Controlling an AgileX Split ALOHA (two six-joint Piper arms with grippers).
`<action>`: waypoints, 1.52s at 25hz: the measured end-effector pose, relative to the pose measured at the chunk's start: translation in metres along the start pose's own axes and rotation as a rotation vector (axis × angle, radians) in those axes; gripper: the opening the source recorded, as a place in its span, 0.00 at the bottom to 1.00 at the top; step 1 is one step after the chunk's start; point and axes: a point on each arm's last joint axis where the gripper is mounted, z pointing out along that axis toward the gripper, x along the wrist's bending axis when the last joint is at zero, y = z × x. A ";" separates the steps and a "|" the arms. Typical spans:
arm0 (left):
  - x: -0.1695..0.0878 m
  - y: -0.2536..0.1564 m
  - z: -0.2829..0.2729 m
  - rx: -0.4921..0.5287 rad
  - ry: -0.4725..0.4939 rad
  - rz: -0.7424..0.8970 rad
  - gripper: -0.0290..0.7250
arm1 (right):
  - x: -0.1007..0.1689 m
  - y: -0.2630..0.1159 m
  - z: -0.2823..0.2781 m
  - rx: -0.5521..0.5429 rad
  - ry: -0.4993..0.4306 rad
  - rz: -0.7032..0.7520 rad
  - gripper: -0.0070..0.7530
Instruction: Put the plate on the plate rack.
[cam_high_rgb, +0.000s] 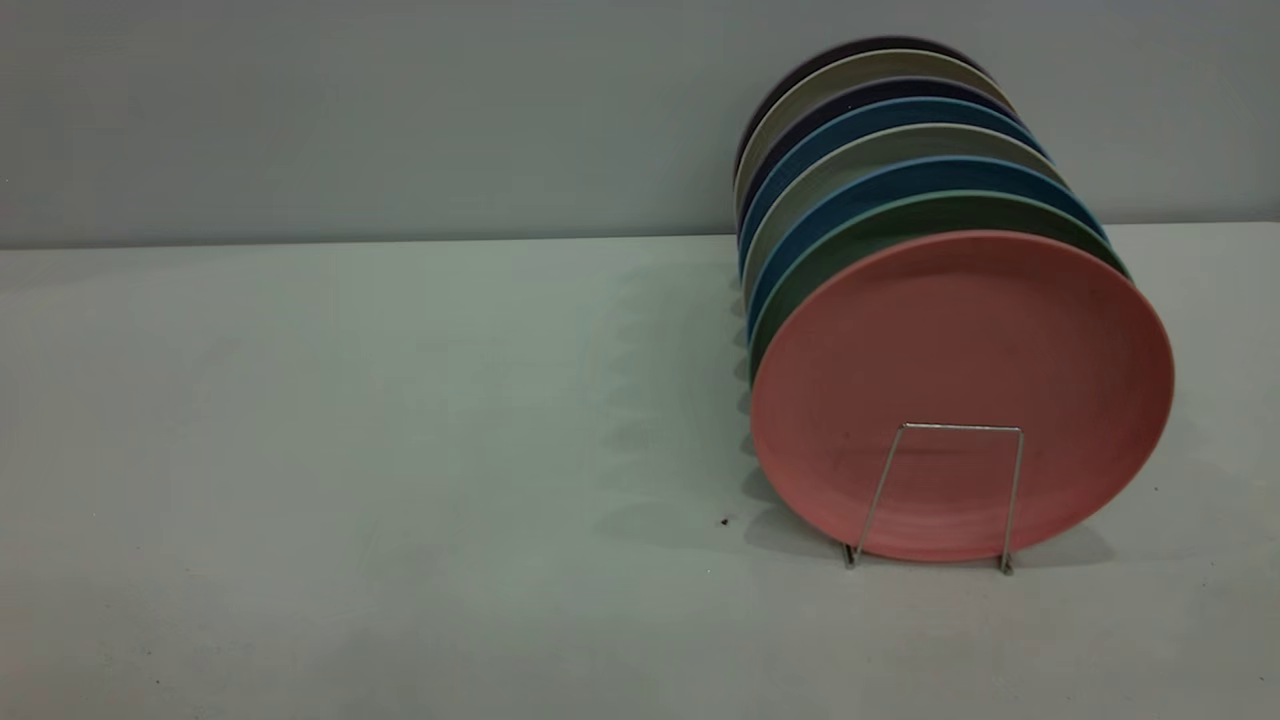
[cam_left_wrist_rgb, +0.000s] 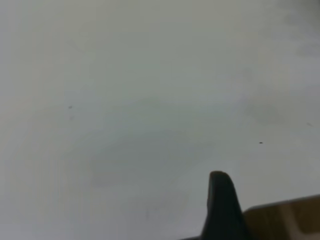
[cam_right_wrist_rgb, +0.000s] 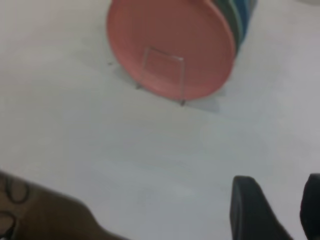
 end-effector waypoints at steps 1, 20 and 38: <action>0.000 0.000 0.000 0.000 0.012 -0.009 0.71 | 0.000 0.000 0.000 0.001 -0.021 0.013 0.35; -0.001 0.000 0.000 0.000 0.029 -0.022 0.71 | 0.001 0.001 0.001 0.002 -0.065 0.041 0.35; -0.001 0.000 0.000 0.000 0.029 -0.022 0.71 | 0.001 0.001 0.001 0.002 -0.064 0.041 0.35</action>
